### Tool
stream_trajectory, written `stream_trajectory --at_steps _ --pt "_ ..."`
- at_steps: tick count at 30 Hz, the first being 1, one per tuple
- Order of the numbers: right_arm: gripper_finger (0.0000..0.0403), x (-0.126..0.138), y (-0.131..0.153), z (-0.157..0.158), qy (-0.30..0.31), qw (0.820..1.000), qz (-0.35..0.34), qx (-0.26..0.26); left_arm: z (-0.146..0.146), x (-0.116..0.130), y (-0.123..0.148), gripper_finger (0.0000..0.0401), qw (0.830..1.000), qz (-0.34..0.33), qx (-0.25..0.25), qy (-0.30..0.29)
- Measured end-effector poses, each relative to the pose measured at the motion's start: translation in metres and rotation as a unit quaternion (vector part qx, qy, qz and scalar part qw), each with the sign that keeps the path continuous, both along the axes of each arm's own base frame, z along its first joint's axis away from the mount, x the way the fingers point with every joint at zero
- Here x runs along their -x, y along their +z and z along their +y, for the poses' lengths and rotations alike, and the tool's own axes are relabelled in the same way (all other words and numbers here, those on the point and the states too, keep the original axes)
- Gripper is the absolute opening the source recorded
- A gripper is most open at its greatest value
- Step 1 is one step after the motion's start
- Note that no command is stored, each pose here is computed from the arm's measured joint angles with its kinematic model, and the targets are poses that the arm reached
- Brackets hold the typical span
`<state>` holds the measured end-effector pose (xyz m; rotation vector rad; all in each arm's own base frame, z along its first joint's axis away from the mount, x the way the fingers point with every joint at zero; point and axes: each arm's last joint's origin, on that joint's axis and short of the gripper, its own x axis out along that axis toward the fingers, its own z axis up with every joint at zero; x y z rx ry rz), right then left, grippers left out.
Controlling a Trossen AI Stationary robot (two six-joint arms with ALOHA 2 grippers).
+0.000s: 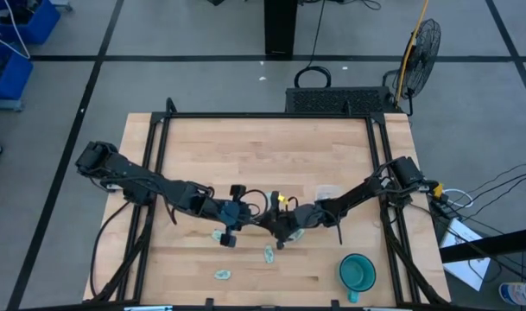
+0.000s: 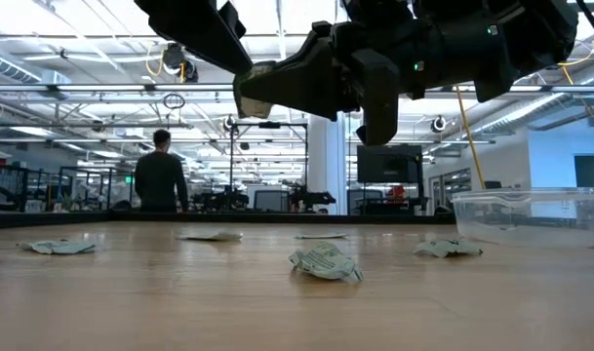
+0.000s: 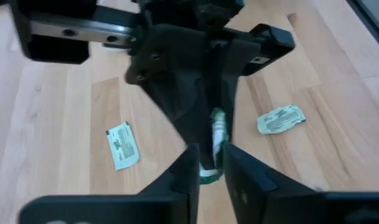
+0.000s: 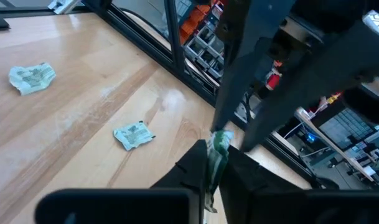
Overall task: Pick and place Stevia / Truvia into bins
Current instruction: Put the truvia packet into the bin
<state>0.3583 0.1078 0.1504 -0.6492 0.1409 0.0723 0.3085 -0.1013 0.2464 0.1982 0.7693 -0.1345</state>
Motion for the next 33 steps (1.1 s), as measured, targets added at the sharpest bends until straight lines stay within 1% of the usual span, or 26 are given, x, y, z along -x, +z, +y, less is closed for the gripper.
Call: stream_trajectory --at_steps 2,5,7,9,11,14,16,17,19,21,23,25,26,27,28,30,33 --pt "0.0015 0.000 0.000 0.000 -0.002 1.000 0.000 0.000 0.000 0.000 0.000 0.0099 1.000 -0.002 -0.005 0.005" --pt "0.0007 0.000 0.000 -0.002 -0.037 0.999 -0.001 0.006 0.001 0.000 0.000 0.0120 1.000 -0.005 -0.014 0.014" --pt "0.0003 0.001 -0.001 -0.005 -0.081 0.996 0.007 0.022 0.002 0.000 0.000 0.0130 1.000 -0.006 -0.018 0.019" --pt "0.0003 0.005 -0.001 -0.007 -0.140 0.988 0.028 0.063 0.002 0.000 0.000 0.0137 0.999 -0.008 -0.024 0.025" --pt "0.0003 0.011 0.005 -0.007 -0.209 0.971 0.049 0.109 0.003 0.000 0.000 0.0140 0.999 -0.009 -0.030 0.032" --pt "0.0003 0.026 0.021 -0.005 -0.305 0.936 0.068 0.161 0.003 0.001 0.000 0.0140 0.999 -0.004 -0.036 0.037" --pt "0.0003 0.039 0.035 -0.001 -0.359 0.915 0.069 0.173 0.004 0.001 -0.001 0.0140 0.999 0.002 -0.038 0.037" --pt "0.0003 0.047 0.043 0.001 -0.384 0.906 0.063 0.167 0.004 0.002 -0.002 0.0140 0.999 0.004 -0.039 0.037" --pt "0.0003 0.063 0.059 0.006 -0.413 0.899 0.042 0.138 0.004 0.002 -0.002 0.0140 0.998 0.007 -0.040 0.037" --pt "0.0003 0.080 0.072 0.011 -0.416 0.904 0.023 0.094 0.004 0.003 -0.003 0.0140 0.998 0.013 -0.042 0.038" --pt "0.0003 0.097 0.082 0.014 -0.387 0.921 0.024 0.041 0.004 0.004 -0.004 0.0140 0.998 0.019 -0.042 0.040" --pt "0.0003 0.111 0.087 0.014 -0.343 0.937 0.051 -0.035 0.005 0.005 -0.004 0.0140 0.998 0.025 -0.039 0.045" --pt "0.0002 0.118 0.088 0.013 -0.327 0.939 0.073 -0.078 0.005 0.005 -0.005 0.0140 0.998 0.026 -0.038 0.047" --pt "0.0002 0.124 0.088 0.010 -0.316 0.936 0.098 -0.121 0.005 0.005 -0.005 0.0140 0.998 0.027 -0.036 0.049" --pt "0.0002 0.131 0.087 0.007 -0.315 0.927 0.125 -0.159 0.005 0.005 -0.005 0.0140 0.998 0.027 -0.035 0.050" --pt "0.0002 0.143 0.081 0.000 -0.337 0.901 0.181 -0.204 0.005 0.005 -0.005 0.0140 0.998 0.027 -0.034 0.051" --pt "0.0002 0.161 0.071 -0.012 -0.405 0.851 0.244 -0.228 0.005 0.005 -0.005 0.0140 0.998 0.027 -0.034 0.051"
